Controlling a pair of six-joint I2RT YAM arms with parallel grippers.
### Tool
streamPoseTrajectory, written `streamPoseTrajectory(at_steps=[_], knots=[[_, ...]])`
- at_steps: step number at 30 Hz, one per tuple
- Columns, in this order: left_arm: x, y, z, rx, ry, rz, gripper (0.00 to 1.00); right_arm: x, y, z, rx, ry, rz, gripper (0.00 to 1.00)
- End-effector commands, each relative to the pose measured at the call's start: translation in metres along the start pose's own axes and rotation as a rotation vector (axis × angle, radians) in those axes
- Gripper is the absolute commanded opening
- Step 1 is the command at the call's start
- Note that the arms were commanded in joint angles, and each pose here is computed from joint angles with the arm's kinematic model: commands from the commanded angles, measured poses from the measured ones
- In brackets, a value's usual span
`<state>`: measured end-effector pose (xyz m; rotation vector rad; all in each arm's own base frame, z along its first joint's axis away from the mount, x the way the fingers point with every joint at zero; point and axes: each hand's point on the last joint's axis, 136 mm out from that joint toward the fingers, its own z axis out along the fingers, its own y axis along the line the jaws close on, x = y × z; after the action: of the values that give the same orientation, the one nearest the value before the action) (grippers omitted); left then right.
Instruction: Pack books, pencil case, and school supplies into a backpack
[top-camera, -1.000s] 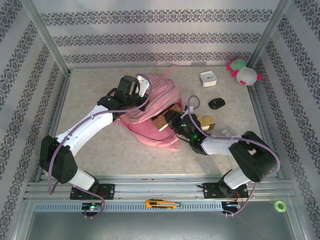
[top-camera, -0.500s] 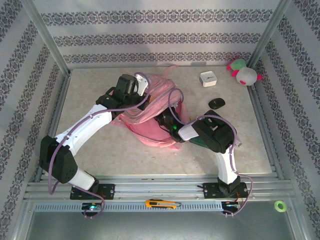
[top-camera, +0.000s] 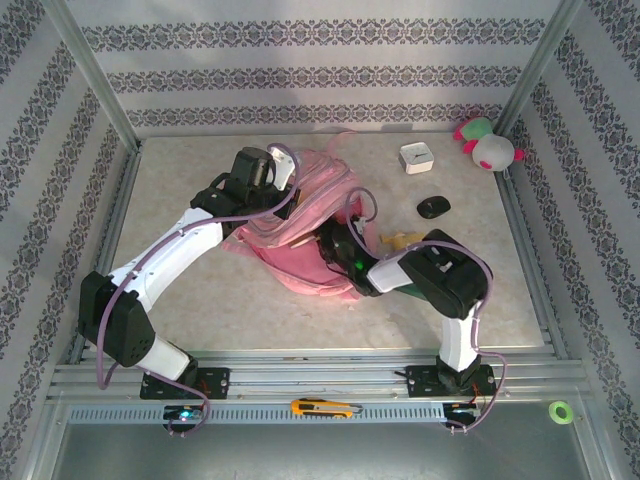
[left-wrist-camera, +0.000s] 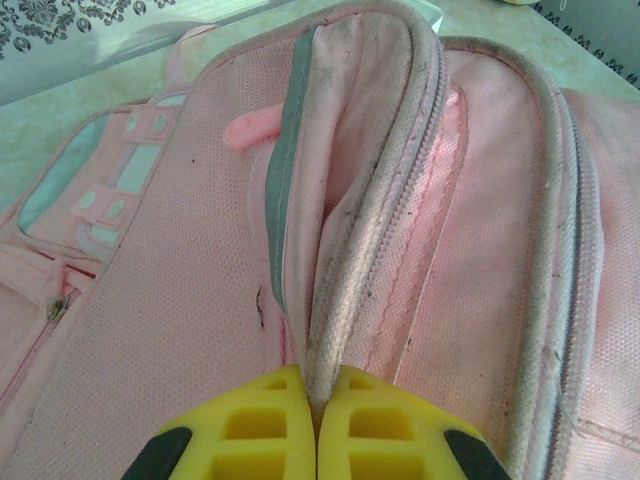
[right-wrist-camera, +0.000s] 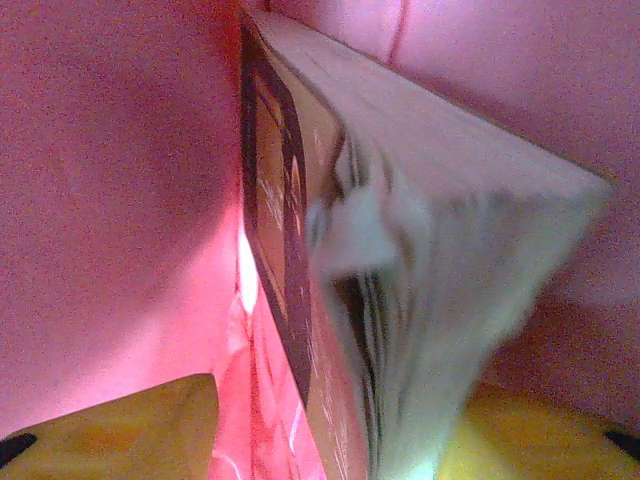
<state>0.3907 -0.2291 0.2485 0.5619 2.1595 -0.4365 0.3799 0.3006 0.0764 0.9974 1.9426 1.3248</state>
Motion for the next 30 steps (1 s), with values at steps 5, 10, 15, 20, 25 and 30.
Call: streamPoseTrajectory(at_steps=[5, 10, 15, 20, 25, 30], knots=[[-0.032, 0.016, -0.009, -0.053, -0.115, 0.018, 0.00, 0.011, -0.011, -0.052, 0.043, 0.053, -0.053, 0.58], [-0.006, 0.018, 0.003, -0.049, -0.053, 0.020, 0.00, 0.017, 0.016, -0.092, 0.039, 0.077, -0.133, 0.58], [0.024, 0.017, 0.016, -0.029, 0.007, 0.011, 0.00, 0.001, 0.039, -0.143, 0.075, 0.035, -0.234, 0.60], [0.056, 0.010, 0.033, 0.014, 0.059, -0.022, 0.00, -0.011, 0.050, -0.181, 0.105, 0.031, -0.313, 0.60], [0.080, -0.012, 0.048, 0.093, 0.121, -0.027, 0.28, -0.011, 0.065, -0.194, 0.122, 0.072, -0.533, 0.61], [0.060, 0.004, 0.024, 0.045, 0.078, -0.125, 0.68, 0.012, 0.100, -0.191, 0.032, 0.179, -0.953, 0.62]])
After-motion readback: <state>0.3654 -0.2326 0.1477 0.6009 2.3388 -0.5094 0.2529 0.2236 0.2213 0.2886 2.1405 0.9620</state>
